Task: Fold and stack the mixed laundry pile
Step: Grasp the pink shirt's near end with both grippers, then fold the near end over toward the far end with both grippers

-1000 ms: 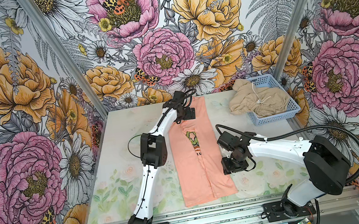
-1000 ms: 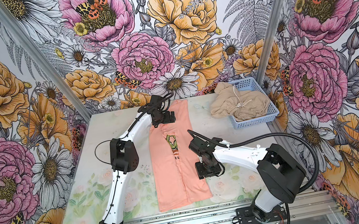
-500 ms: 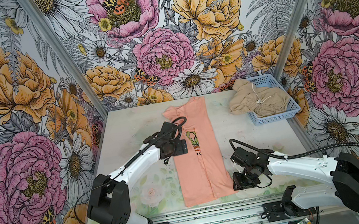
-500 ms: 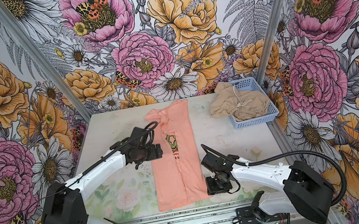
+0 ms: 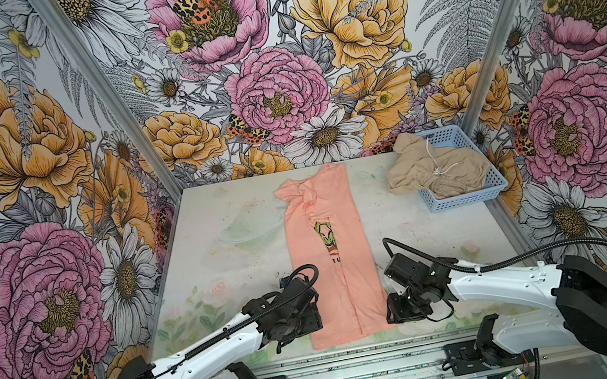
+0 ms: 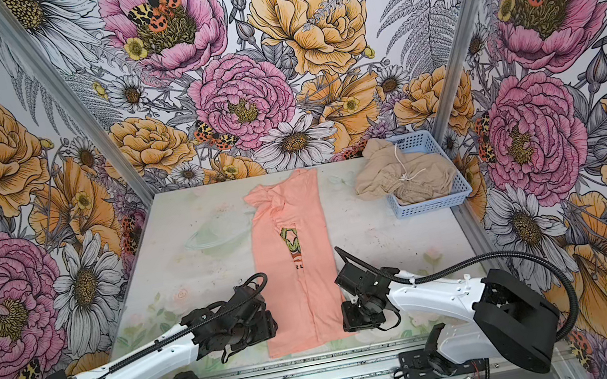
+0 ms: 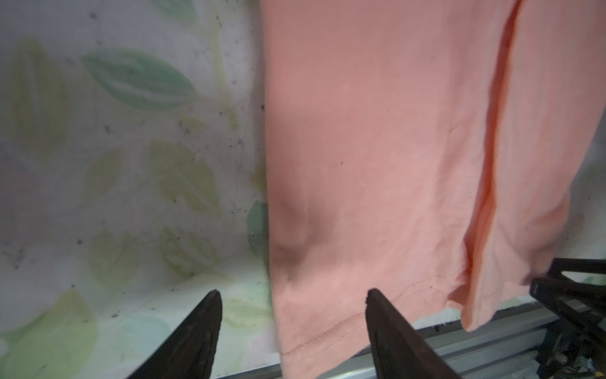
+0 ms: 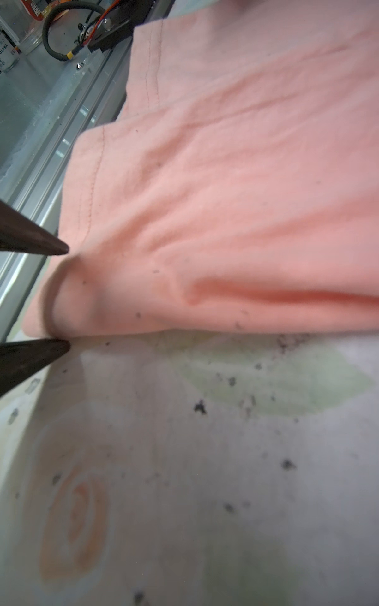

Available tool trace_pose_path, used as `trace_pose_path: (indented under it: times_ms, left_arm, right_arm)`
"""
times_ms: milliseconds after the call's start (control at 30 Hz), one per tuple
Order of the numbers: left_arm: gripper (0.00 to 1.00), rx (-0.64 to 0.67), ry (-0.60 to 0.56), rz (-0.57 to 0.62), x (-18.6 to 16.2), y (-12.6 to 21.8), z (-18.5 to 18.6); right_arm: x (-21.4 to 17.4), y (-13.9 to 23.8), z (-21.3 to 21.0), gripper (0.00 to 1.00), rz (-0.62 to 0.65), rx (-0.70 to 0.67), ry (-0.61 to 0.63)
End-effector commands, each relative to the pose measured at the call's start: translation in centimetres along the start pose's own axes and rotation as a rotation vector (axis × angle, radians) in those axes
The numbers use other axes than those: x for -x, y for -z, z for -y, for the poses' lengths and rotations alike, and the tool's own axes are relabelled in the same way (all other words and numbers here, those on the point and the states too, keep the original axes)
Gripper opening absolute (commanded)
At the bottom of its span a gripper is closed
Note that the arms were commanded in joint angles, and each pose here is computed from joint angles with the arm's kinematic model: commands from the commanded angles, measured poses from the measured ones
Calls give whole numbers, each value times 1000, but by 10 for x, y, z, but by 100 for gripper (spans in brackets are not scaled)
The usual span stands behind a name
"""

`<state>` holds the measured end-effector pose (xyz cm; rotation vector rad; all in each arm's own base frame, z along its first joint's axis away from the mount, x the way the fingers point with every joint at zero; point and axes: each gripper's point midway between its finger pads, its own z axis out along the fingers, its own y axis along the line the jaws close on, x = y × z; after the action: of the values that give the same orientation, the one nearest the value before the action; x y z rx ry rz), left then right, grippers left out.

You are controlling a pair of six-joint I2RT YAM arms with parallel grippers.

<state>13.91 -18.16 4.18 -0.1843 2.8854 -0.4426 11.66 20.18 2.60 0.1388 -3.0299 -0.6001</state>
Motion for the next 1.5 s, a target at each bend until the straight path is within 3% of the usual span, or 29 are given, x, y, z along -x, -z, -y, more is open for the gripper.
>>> trace_pose_path:
  times_ms: [0,233,367,633,733,1167,1333,1467]
  left_arm:
    - [69,-36,43,-38,-14,-5,10]
    - [64,-23,34,-94,-40,-23,11]
    - [53,14,29,-104,-47,-30,7]
    - [18,-2,55,-81,-47,-24,6]
    - [10,4,55,-71,-45,-16,4]
    - [5,-63,55,31,-21,55,18]
    - [5,-85,64,57,4,77,28]
    - [5,-86,51,68,37,84,32]
  right_arm:
    - [2,-3,0,43,9,4,-9]
    - [-3,-6,7,42,4,-10,-25]
    - [-2,-6,6,40,4,-13,-23]
    - [-6,-2,2,11,3,16,-32]
    - [-10,6,-3,0,8,35,-38]
    - [-22,78,-47,0,66,138,-22]
    - [3,105,-66,0,118,161,-5]
    - [48,121,-70,0,174,167,5]
